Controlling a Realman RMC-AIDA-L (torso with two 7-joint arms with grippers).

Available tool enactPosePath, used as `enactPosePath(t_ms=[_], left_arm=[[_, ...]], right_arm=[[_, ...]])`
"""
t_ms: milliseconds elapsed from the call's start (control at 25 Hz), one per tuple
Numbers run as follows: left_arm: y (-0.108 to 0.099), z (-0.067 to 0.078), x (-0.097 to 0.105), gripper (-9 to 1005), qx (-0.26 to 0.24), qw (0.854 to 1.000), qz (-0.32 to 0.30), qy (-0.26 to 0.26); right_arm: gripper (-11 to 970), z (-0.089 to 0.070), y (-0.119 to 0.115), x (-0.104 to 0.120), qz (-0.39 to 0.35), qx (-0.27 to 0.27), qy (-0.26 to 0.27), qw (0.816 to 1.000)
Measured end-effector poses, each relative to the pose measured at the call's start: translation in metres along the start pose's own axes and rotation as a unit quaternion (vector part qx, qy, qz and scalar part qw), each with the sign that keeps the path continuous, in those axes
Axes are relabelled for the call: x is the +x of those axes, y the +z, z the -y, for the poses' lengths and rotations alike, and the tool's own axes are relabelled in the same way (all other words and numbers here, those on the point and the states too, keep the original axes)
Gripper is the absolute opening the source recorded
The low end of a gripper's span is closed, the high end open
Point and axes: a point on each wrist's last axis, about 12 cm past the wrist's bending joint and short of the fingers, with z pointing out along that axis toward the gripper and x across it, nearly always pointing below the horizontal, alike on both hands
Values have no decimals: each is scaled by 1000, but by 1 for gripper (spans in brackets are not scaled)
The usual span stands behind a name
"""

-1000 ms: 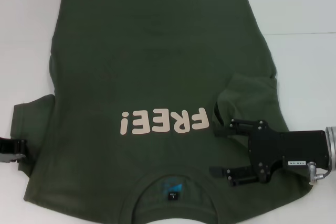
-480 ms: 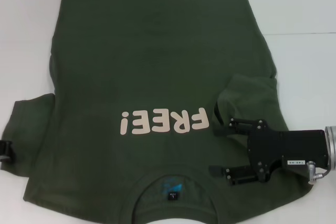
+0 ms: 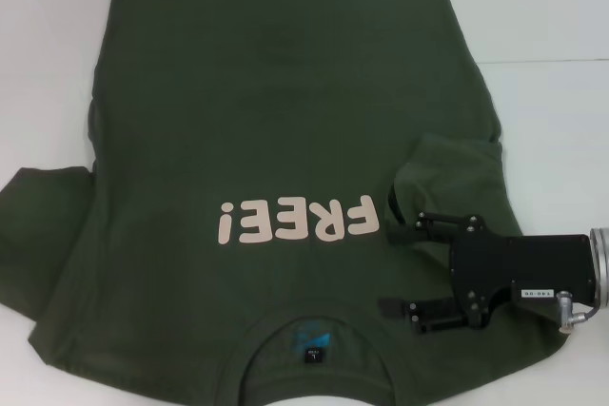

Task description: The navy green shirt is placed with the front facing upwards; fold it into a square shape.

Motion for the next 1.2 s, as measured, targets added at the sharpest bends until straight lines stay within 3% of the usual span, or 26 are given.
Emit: enactPosePath(t_ms=[840, 1000, 1200], left_arm=[[-2, -23, -1, 38, -37, 997, 55, -27], [0, -14, -4, 38, -25, 999, 44, -16], [0, 17, -15, 38, 30, 999, 18, 8]], right_arm=[[917, 1, 4, -1, 2, -1, 2, 1000], [917, 1, 4, -1, 2, -1, 2, 1000], [917, 1, 4, -1, 2, -1, 1, 1000]])
